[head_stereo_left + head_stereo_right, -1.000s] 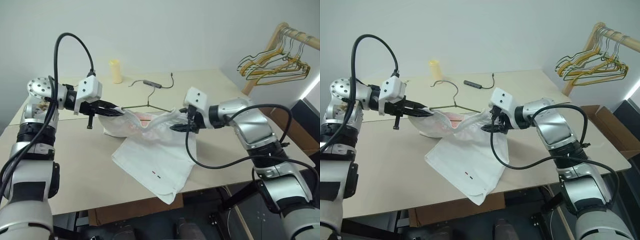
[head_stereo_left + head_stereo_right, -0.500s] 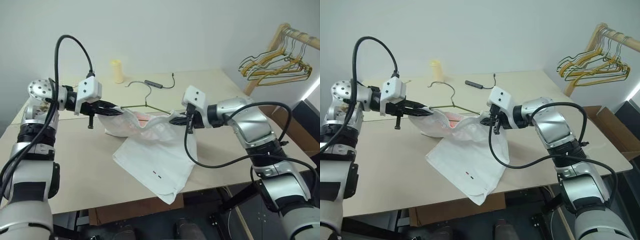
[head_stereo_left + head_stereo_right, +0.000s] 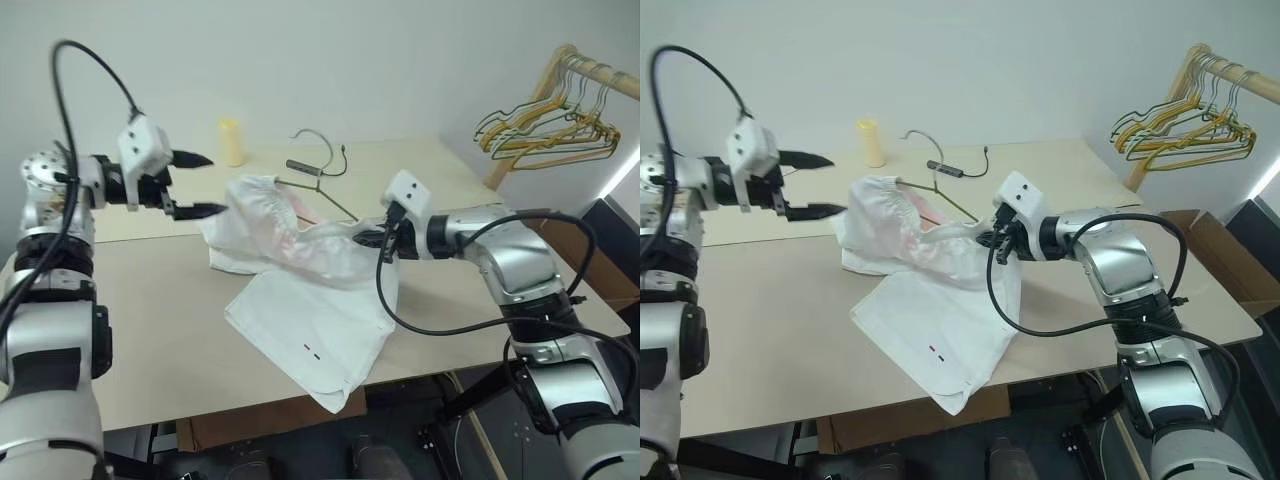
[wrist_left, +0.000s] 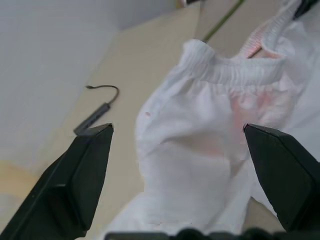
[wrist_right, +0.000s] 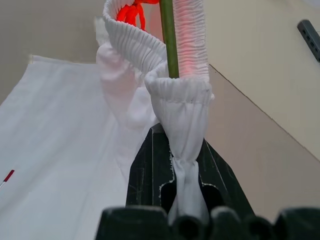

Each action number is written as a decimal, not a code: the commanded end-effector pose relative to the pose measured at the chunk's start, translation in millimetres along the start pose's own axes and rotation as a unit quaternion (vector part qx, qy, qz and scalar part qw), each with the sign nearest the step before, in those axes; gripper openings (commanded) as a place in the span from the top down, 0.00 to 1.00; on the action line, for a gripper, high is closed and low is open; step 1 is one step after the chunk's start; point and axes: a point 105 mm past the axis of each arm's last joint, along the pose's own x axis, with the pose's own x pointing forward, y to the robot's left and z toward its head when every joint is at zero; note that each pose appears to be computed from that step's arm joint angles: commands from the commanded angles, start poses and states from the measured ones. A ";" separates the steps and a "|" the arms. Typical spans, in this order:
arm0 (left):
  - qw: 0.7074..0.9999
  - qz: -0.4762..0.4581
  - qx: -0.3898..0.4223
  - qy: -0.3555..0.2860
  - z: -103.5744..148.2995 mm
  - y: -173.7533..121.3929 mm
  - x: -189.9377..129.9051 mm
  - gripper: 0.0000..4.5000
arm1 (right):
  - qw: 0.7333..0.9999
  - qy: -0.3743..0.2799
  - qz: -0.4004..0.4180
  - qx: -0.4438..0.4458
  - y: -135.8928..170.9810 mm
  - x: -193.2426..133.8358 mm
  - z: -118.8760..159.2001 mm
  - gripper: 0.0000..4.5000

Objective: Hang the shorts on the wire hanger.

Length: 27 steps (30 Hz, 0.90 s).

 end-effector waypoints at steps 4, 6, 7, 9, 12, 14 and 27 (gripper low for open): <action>0.983 -0.004 -0.050 -0.178 40.9 -3.6 -7.8 0.01 | 0.978 0.019 -0.148 0.143 -41.7 -44.6 -19.9 1.00; 0.974 -0.028 -0.068 -0.214 42.7 -17.4 -8.3 0.01 | 0.967 0.056 -0.179 0.175 -47.8 -53.9 -35.2 1.00; 0.971 -0.034 -0.075 -0.224 41.9 -24.9 -7.7 0.01 | 0.959 0.062 -0.197 0.193 -51.4 -60.5 -42.7 1.00; 0.968 -0.040 -0.088 -0.232 39.2 -37.9 -5.8 0.01 | 0.943 0.074 -0.227 0.230 -56.9 -75.5 -57.3 1.00; 0.967 -0.037 -0.104 -0.230 33.7 -51.8 -2.8 0.01 | 0.910 0.096 -0.287 0.283 -68.7 -101.7 -79.3 1.00; 0.966 -0.039 -0.113 -0.231 31.8 -59.7 -2.1 0.01 | 0.882 0.106 -0.333 0.316 -78.3 -122.6 -94.0 1.00; 0.958 -0.046 -0.127 -0.253 40.1 -68.7 -8.6 0.01 | 0.708 0.131 -0.601 0.346 -121.4 -218.1 -119.9 1.00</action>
